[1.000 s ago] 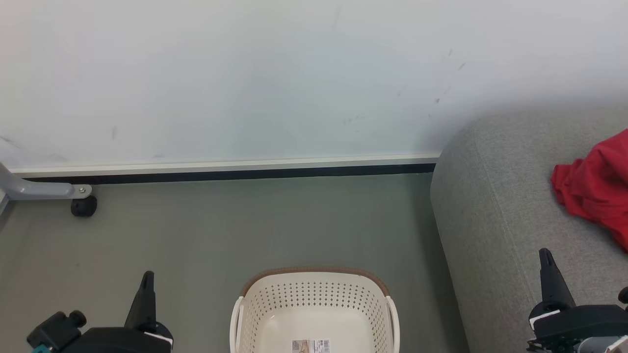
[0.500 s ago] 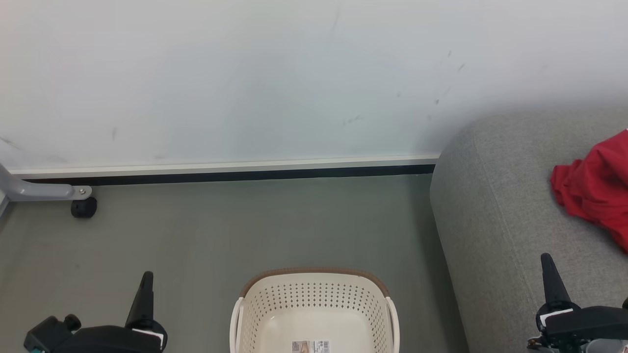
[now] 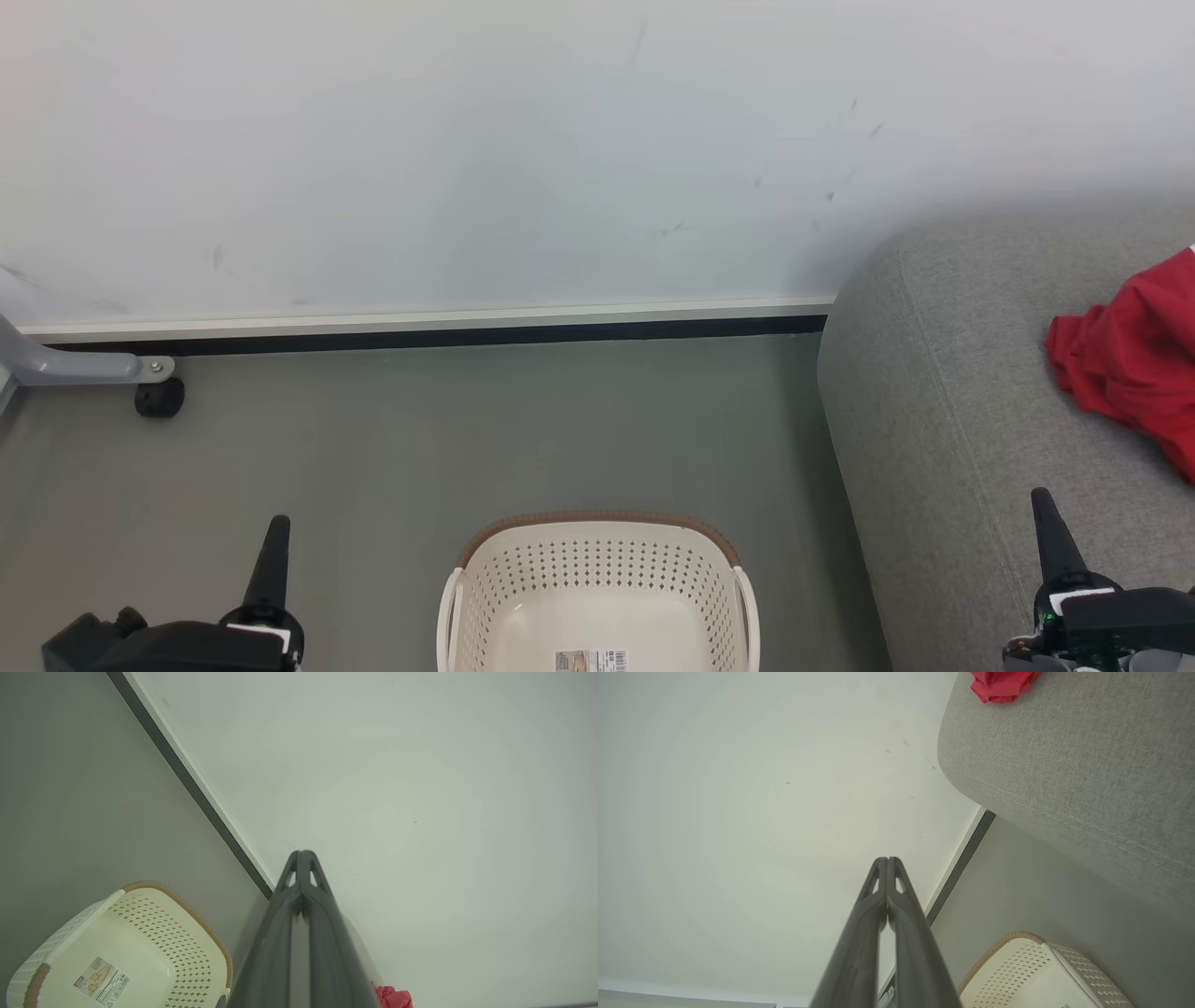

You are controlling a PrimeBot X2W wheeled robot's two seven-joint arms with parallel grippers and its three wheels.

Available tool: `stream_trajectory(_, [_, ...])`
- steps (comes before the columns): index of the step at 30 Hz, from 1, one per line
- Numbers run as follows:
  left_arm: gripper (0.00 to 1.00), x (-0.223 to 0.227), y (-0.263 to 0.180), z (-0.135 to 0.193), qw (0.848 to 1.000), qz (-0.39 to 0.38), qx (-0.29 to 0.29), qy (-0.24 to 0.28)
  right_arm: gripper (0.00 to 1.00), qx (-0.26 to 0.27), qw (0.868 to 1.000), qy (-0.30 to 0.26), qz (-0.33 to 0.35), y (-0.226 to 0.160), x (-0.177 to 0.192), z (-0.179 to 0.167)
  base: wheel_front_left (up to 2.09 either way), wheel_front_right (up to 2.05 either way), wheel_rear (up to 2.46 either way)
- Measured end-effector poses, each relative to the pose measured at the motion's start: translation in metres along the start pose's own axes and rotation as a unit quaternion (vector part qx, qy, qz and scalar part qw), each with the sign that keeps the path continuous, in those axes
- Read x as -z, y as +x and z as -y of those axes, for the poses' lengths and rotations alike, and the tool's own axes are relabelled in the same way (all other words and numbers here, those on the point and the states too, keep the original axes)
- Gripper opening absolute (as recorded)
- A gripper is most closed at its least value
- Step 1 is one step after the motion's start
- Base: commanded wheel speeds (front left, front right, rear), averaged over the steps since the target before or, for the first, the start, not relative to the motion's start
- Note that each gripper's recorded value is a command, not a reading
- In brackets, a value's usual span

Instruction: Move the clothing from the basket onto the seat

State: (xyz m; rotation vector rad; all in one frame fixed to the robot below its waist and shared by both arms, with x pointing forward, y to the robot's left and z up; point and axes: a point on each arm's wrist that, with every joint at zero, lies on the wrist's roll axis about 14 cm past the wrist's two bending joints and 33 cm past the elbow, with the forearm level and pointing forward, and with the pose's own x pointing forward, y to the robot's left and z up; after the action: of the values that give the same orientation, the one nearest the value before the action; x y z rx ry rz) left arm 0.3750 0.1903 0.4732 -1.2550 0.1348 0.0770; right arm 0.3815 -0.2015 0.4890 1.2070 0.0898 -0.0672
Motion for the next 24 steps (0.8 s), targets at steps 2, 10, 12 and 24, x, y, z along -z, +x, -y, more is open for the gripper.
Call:
stream_trajectory(2, [0.00,-0.0003,0.0005,0.0006,1.000,0.001,0.001,-0.016,0.00,0.000,1.000,0.016,0.000,0.0000,-0.0001,0.0008,0.00,0.00,0.00])
stream_trajectory(10, [0.00,-0.0008,0.0011,0.0027,0.998,0.000,0.010,-0.064,0.00,0.000,0.997,0.073,0.003,-0.0009,-0.0003,0.0044,0.00,0.00,0.00])
stream_trajectory(12, [0.00,-0.0014,0.0011,0.0033,0.997,0.001,0.013,-0.074,0.00,0.000,0.996,0.090,0.003,-0.0012,-0.0001,0.0053,0.00,0.00,0.00])
stream_trajectory(24, [0.00,-0.0036,0.0021,0.0068,0.989,0.002,0.027,-0.147,0.00,-0.011,0.984,0.178,0.010,-0.0008,-0.0021,0.0058,0.00,0.00,0.00])
